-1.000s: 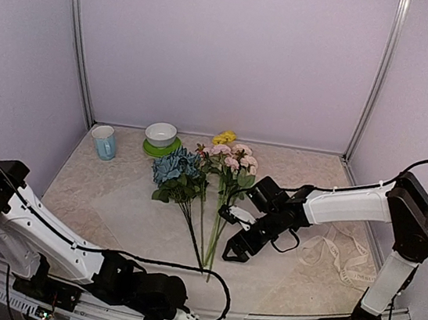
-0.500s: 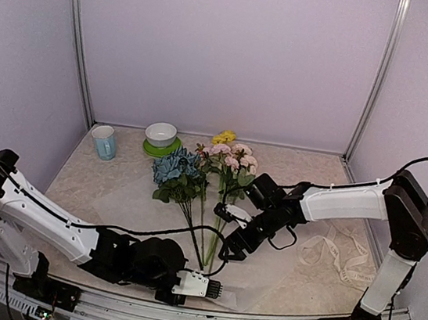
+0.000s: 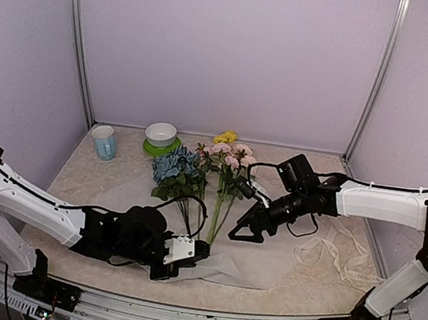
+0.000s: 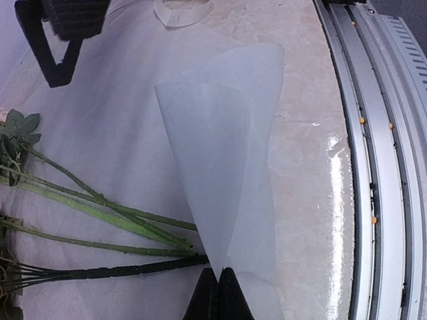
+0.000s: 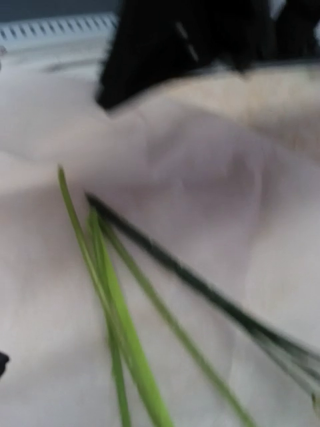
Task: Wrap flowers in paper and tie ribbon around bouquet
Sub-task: Pass from the left arm to the right
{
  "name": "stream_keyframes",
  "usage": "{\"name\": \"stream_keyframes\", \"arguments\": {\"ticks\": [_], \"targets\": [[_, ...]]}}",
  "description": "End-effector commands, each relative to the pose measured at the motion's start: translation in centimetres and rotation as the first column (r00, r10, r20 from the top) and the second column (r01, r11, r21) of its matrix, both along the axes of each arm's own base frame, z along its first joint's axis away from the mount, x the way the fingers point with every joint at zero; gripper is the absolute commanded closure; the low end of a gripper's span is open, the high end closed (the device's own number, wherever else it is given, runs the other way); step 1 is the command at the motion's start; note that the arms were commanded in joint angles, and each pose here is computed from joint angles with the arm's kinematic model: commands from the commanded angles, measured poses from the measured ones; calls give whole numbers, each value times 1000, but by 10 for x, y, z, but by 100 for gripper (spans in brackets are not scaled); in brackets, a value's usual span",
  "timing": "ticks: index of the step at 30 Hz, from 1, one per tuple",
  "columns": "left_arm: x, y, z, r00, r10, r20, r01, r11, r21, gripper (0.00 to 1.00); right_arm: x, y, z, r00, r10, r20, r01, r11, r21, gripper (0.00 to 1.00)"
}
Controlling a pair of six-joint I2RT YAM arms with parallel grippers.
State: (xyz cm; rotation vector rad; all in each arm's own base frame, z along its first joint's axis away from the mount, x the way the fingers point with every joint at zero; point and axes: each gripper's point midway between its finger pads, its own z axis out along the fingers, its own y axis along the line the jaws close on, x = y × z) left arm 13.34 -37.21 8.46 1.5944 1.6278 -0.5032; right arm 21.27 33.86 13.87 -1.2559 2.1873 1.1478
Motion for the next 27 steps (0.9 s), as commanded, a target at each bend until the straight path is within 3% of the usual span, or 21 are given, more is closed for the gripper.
{"name": "stream_keyframes", "arguments": {"ticks": [1, 10, 15, 17, 24, 27], "targets": [[16, 3, 6, 998, 58, -34, -59, 998, -28, 100, -28, 1, 13, 993, 109, -50, -103, 989, 103, 12], [27, 8, 8, 995, 82, -60, -85, 995, -47, 100, -60, 3, -17, 976, 131, -173, -117, 989, 91, 12], [30, 11, 11, 995, 78, -59, -81, 995, -52, 100, -63, 4, -46, 973, 107, -205, -102, 994, 37, 18], [31, 11, 12, 995, 74, -61, -77, 996, -54, 100, -64, 6, -53, 968, 109, -227, -104, 994, 36, 29], [33, 8, 16, 994, 81, -70, -85, 995, -52, 100, -67, 8, -57, 961, 136, -239, -125, 990, 63, 99], [34, 10, 33, 990, 114, -87, -123, 987, -102, 62, -67, 9, -59, 961, 135, -242, -123, 990, 65, 100]]}}
